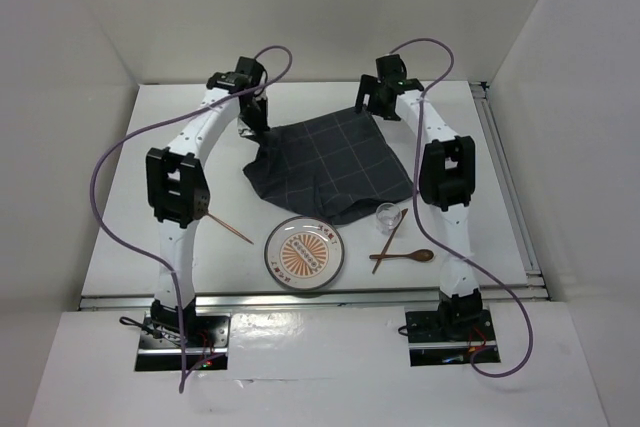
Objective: Set the dinner table for one person
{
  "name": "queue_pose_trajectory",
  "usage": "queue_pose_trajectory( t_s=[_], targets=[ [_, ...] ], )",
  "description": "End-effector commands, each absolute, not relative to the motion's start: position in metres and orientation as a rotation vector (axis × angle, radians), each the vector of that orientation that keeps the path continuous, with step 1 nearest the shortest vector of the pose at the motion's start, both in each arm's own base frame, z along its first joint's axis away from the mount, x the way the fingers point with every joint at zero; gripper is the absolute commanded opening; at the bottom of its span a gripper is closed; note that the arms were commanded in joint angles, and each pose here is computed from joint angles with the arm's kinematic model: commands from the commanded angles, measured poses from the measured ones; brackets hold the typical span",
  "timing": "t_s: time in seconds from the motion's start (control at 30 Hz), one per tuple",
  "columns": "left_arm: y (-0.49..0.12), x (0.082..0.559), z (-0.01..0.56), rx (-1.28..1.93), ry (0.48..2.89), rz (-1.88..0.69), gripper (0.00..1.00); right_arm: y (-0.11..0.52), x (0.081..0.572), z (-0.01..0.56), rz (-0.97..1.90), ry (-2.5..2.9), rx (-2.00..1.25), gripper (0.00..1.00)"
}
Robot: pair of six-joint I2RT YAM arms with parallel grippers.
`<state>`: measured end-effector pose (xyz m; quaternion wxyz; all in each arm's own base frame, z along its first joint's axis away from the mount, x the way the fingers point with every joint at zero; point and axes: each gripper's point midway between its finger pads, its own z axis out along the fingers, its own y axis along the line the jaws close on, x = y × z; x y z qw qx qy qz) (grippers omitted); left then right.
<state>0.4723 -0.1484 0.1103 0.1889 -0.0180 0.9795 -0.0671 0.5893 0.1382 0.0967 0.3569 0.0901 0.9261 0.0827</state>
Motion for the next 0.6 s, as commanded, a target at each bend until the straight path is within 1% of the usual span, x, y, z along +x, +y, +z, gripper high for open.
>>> queue_pose_trajectory(
  t_s=[0.0, 0.03, 0.07, 0.13, 0.17, 0.2, 0.3, 0.37, 0.4, 0.47, 0.53, 0.57],
  targets=[
    [-0.163, 0.473, 0.175, 0.033, 2.631, -0.353, 0.00, 0.140, 0.627, 0.116, 0.261, 2.256, 0.225, 0.94],
    [-0.165, 0.468, 0.174, 0.037, 2.648, -0.366, 0.00, 0.140, 0.631, 0.113, 0.292, 2.255, 0.219, 0.94],
    [-0.165, 0.470, 0.178, 0.038, 2.636, -0.370, 0.00, 0.144, 0.635, 0.099, 0.308, 2.268, 0.211, 0.94],
    [-0.163, 0.468, 0.178, 0.030, 2.647, -0.384, 0.00, 0.144, 0.646, 0.101, 0.347, 2.237, 0.203, 0.94],
    [-0.164, 0.466, 0.180, 0.021, 2.649, -0.399, 0.00, 0.144, 0.648, 0.087, 0.375, 2.258, 0.210, 0.94],
    [-0.162, 0.469, 0.181, 0.013, 2.638, -0.415, 0.00, 0.144, 0.652, 0.091, 0.379, 2.242, 0.208, 0.94],
    [-0.151, 0.475, 0.182, -0.032, 2.628, -0.413, 0.00, 0.144, 0.650, 0.078, 0.377, 2.270, 0.223, 0.94],
    [-0.145, 0.482, 0.183, -0.052, 2.614, -0.440, 0.00, 0.138, 0.649, 0.066, 0.368, 2.285, 0.235, 0.94],
    [-0.146, 0.488, 0.192, -0.066, 2.583, -0.476, 0.00, 0.138, 0.649, 0.058, 0.366, 2.297, 0.237, 0.94],
    [-0.143, 0.498, 0.186, -0.097, 2.579, -0.506, 0.00, 0.133, 0.647, 0.051, 0.367, 2.317, 0.246, 0.94],
    [-0.138, 0.517, 0.194, -0.148, 2.520, -0.552, 0.00, 0.132, 0.638, 0.040, 0.363, 2.363, 0.272, 0.94],
    [-0.134, 0.530, 0.185, -0.188, 2.508, -0.586, 0.00, 0.129, 0.635, 0.042, 0.346, 2.365, 0.279, 0.94]
  ],
)
